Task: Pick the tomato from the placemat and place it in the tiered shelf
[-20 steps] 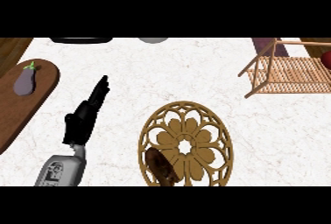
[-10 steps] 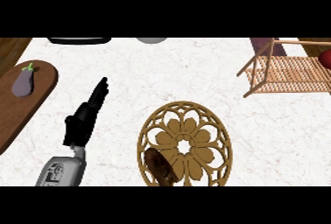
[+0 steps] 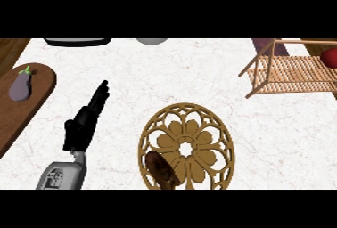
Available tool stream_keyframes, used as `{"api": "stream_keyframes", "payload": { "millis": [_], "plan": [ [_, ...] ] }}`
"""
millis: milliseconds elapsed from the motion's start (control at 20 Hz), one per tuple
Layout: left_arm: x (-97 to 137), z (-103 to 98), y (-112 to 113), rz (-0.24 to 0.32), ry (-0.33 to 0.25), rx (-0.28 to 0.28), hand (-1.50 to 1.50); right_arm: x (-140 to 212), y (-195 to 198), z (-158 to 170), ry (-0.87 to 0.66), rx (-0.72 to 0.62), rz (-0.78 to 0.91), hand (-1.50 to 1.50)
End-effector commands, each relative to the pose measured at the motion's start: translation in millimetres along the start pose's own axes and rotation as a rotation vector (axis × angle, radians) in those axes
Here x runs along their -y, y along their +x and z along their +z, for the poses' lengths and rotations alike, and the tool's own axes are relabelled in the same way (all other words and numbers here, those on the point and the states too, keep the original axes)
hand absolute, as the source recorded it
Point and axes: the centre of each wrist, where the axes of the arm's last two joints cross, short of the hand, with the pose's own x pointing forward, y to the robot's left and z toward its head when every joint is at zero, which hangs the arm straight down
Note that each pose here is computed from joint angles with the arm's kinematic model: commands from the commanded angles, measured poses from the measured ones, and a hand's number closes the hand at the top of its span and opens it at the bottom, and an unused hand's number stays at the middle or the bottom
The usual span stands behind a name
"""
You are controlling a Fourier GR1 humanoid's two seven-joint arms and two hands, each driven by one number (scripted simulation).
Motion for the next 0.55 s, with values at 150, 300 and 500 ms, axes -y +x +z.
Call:
{"api": "stream_keyframes", "payload": {
  "millis": [150,300,500],
  "plan": [
    [-10.1,20.1,-5.2,-0.002,-0.009,0.018,0.0,100.0,-20.8,1.6,0.049,-0.067,0.117,-1.5],
    [-5.5,16.3,-6.3,0.009,-0.002,0.0,0.0,131.7,-24.2,7.2,0.05,-0.054,0.201,-1.5],
    [-16.6,17.4,-21.4,0.01,0.021,-0.013,0.0,168.6,-38.8,17.9,0.125,-0.071,0.158,-1.5]
  ]
}}
